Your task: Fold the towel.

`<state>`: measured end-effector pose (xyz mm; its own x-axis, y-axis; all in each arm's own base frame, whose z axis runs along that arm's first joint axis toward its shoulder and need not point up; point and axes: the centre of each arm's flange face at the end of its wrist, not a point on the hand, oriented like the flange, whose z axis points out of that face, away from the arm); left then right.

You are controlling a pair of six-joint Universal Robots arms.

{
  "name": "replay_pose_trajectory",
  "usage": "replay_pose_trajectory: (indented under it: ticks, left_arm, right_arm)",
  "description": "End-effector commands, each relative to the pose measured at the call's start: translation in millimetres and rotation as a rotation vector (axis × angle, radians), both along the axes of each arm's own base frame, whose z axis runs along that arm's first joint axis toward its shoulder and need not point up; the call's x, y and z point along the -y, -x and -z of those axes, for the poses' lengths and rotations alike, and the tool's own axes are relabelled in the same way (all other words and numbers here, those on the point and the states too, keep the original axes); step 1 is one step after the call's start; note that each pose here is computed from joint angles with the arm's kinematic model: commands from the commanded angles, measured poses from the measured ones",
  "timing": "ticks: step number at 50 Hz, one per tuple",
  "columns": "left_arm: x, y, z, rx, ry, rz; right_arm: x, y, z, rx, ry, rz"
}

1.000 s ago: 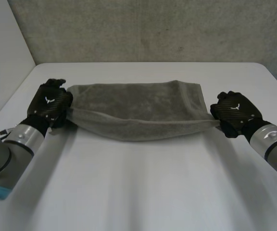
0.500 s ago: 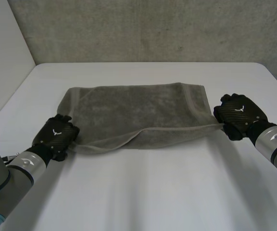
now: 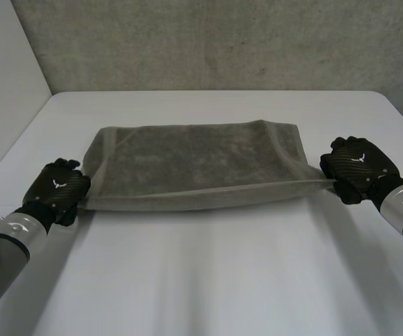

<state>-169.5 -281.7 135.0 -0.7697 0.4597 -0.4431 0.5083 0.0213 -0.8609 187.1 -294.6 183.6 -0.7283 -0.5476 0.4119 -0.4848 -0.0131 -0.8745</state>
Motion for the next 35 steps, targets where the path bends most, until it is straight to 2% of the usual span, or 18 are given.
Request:
replay_pose_trajectory:
  ticks: [1,18,26,35]
  left_arm:
    - [0.0,-2.4,-3.6,-0.006,0.007,-0.008]
    - [-5.2,-3.3,-2.5,-0.005,-0.03,-0.007]
    - [-10.4,-16.6,-44.4,-0.017,0.048,-0.058]
    - [-30.7,-24.7,-106.2,-0.068,0.25,-0.1]
  right_arm:
    - [-1.7,-0.3,-0.9,-0.004,-0.005,-0.004]
    - [-0.9,1.1,-2.0,-0.002,-0.008,0.001]
    - [-15.9,9.1,-52.8,0.008,0.003,0.025]
    - [-37.4,22.9,-105.0,0.027,0.056,0.034]
